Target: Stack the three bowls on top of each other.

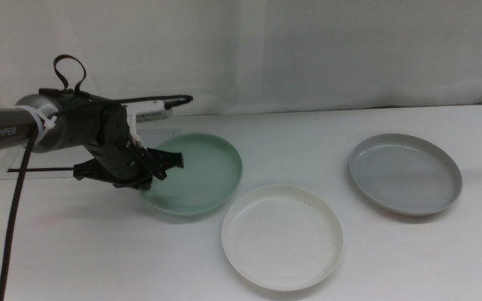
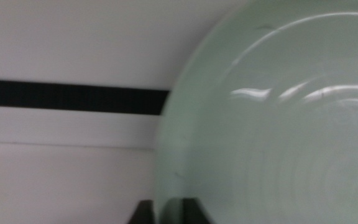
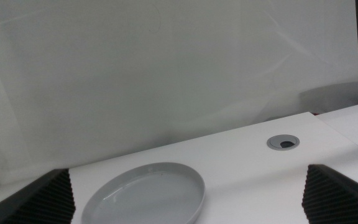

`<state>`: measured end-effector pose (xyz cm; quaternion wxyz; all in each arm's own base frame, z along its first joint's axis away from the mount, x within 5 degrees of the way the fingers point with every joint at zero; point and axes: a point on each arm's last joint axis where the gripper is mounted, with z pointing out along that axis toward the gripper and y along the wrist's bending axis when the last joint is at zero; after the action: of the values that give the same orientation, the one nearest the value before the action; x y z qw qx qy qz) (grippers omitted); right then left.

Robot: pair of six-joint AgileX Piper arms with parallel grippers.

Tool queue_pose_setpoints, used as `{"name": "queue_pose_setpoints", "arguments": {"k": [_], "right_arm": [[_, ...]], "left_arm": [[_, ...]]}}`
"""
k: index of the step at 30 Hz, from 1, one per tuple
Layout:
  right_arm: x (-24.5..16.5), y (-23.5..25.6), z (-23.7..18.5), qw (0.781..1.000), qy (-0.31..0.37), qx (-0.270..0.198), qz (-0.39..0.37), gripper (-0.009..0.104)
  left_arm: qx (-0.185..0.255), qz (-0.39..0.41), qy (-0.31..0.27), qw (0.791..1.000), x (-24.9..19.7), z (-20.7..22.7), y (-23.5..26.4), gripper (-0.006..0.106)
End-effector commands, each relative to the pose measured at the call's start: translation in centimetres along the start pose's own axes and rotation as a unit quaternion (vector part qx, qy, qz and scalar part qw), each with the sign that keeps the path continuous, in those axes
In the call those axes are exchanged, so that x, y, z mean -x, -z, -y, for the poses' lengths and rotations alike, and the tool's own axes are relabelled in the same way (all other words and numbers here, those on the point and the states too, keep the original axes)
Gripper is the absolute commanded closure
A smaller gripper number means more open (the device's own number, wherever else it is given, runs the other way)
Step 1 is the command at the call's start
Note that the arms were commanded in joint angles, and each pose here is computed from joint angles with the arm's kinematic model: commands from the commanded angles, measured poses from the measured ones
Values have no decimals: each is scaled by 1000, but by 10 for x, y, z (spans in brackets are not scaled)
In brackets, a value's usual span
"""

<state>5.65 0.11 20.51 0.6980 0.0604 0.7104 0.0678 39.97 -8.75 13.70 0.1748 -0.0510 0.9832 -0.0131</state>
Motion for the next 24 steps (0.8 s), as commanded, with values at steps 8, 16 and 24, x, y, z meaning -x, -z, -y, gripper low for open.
{"name": "queue_pose_setpoints", "arguments": {"k": [8, 16, 24], "right_arm": [[-11, 1, 2, 1000, 5, 0, 1, -8], [-11, 1, 2, 1000, 5, 0, 1, -8], [-11, 1, 2, 1000, 5, 0, 1, -8]], "left_arm": [[-21, -11, 15, 1000, -1, 5, -3, 103], [-35, 29, 12, 999, 9, 5, 30, 103], [-60, 110, -9, 992, 19, 3, 106, 103]]}}
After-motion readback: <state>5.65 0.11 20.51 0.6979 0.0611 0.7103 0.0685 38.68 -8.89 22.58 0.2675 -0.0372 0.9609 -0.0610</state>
